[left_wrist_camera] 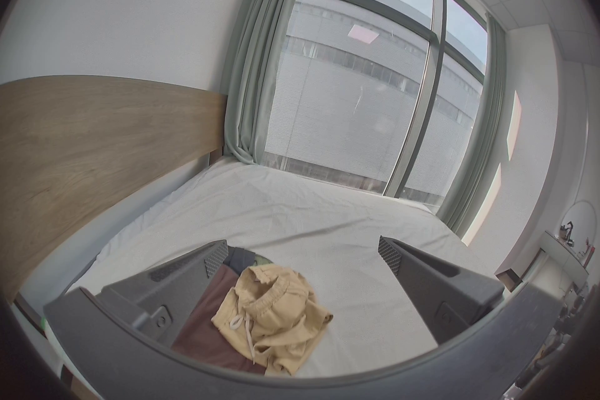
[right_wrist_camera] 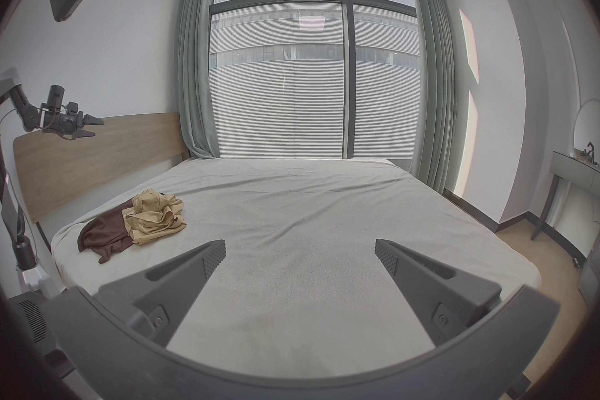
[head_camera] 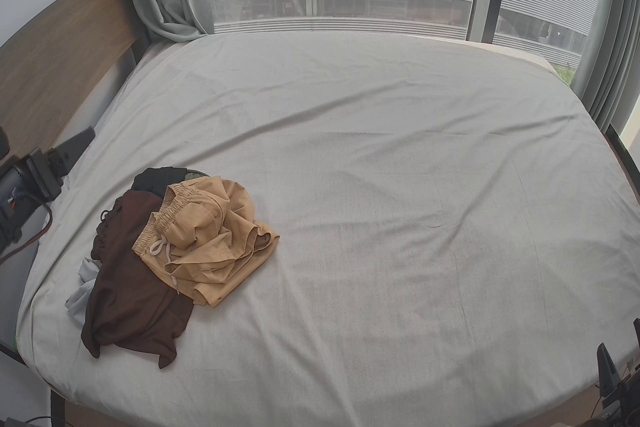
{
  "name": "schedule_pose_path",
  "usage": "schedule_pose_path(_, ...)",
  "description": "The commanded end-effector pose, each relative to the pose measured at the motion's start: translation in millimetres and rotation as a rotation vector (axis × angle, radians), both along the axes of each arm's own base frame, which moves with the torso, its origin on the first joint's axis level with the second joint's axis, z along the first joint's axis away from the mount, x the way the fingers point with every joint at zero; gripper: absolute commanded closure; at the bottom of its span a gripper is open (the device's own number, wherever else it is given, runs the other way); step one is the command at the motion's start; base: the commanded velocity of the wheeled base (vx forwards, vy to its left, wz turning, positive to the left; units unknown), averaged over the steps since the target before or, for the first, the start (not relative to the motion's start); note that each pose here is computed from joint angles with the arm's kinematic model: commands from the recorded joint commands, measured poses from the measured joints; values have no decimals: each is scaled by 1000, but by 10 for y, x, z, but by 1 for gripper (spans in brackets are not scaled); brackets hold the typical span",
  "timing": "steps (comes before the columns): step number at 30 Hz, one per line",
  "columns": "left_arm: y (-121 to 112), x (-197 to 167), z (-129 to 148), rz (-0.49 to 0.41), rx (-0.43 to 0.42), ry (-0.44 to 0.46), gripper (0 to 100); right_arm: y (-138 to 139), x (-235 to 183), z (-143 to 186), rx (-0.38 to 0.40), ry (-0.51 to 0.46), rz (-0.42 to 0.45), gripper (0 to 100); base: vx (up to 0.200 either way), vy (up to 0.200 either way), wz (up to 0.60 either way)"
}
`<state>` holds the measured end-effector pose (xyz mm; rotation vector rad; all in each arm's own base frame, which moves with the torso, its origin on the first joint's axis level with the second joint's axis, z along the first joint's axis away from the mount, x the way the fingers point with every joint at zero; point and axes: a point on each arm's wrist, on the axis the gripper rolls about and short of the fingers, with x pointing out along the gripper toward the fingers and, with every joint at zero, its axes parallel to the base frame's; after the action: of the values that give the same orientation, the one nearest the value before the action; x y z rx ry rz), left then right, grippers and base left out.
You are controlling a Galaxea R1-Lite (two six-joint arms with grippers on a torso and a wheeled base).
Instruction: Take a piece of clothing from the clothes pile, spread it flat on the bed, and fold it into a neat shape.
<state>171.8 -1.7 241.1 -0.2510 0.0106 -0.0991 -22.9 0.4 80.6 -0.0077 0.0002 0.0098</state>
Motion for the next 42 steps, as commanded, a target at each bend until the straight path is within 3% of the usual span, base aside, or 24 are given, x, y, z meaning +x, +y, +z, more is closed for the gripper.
schedule_pose_path(1, 14, 467, -188, 7, -31, 65, 0, 0, 2, -49, -2, 4, -1, 0, 0, 0, 0)
schedule_pose_path(12, -6, 776, -575, 1, -17, 165, 0, 0, 3, -53, -2, 6, -1, 0, 0, 0, 0)
schedule_pose_path(24, 65, 1246, -823, 52, -8, 72, 0, 0, 3, -52, 0, 4, -1, 0, 0, 0, 0)
schedule_pose_path(30, 73, 1402, -870, 53, -5, 77, 0, 0, 2, -48, 0, 3, -1, 0, 0, 0, 0)
schedule_pose_path(36, 94, 1485, -991, -25, -10, 143, 0, 0, 2, -48, -2, 3, -1, 0, 0, 0, 0)
schedule_pose_path(37, 112, 1483, -1055, -87, -22, 194, 0, 0, 3, -52, 0, 4, -1, 0, 0, 0, 0)
schedule_pose_path(42, 202, 1520, -1149, -193, -53, 270, 0, 1, 3, -52, -2, 4, 1, 0, 0, 0, 0)
